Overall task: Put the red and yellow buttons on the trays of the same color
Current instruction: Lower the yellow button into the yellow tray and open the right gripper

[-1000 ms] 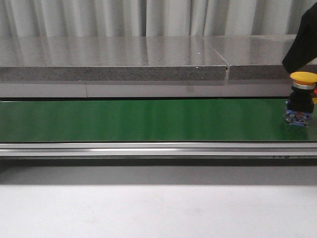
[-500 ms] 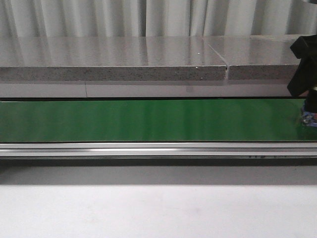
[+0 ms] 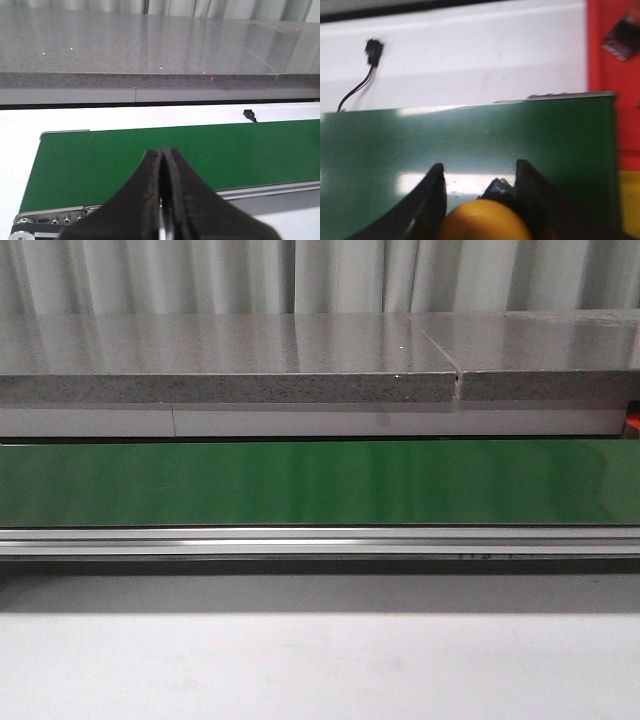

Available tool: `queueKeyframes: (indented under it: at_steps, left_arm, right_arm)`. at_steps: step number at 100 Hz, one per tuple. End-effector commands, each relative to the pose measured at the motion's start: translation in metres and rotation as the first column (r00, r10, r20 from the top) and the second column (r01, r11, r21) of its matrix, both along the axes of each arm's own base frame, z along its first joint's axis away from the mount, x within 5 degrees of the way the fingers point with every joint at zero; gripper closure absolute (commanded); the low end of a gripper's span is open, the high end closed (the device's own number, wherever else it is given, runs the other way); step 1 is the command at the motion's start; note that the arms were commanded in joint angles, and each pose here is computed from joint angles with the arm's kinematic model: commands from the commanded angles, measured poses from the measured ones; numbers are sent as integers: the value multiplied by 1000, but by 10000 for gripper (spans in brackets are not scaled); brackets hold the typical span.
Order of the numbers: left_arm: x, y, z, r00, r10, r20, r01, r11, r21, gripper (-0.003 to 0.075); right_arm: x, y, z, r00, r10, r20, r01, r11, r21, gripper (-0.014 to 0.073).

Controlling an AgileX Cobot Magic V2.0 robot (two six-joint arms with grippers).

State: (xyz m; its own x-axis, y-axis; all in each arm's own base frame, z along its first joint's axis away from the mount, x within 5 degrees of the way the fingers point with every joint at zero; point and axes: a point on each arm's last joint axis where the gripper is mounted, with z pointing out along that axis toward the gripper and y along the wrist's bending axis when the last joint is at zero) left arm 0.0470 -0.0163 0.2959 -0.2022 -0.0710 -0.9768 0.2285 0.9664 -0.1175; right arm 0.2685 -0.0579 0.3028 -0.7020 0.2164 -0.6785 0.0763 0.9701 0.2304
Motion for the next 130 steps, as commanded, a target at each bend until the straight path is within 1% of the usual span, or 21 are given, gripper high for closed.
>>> queueKeyframes:
  at_steps: [1,9,13,19,29,36,43,67,80,97,111,130]
  left_arm:
    - [0,0,14,997,2,79,0,1000,-27,739]
    - [0,0,14,997,2,79,0,1000,-27,739]
    - [0,0,14,997,2,79,0,1000,-27,739]
    - [0,0,14,997,2,79,0,1000,-27,739]
    - [0,0,14,997,2,79,0,1000,-27,739]
    - [0,0,14,997,2,79,0,1000,-27,739]
    - [0,0,14,997,2,79,0,1000,-27,739]
    - [0,0,14,997,2,79,0,1000,-27,739]
    - [0,0,14,997,2,79,0,1000,-27,739]
    - [0,0,14,997,2,79,0,1000,-27,739]
    - [0,0,14,997,2,79,0,1000,-27,739]
    - [0,0,14,997,2,79,0,1000,-27,739]
  right_arm:
    - [-20,-25,37,981,-131,145,138,990,-36,452]
    - [-37,-48,47,950,-247,193,260,965,-45,452]
    - [-45,-62,49,925,-320,206,334,942,-34,452]
    - [-55,-81,50,872,-439,217,448,894,9,452]
    - [-67,-107,44,777,-584,236,590,806,52,452]
    - [-74,-122,38,713,-655,250,661,747,70,452]
    - [-78,-132,30,680,-691,247,699,712,68,452]
    - [-82,-148,-5,655,-743,136,741,667,75,452]
    - [-95,-153,-21,613,-783,105,780,621,73,452]
    - [-103,-149,-45,583,-809,75,807,587,60,452]
    - [-100,-145,-67,583,-811,37,810,584,45,452]
    - [-88,-143,-85,613,-790,-12,790,612,34,452]
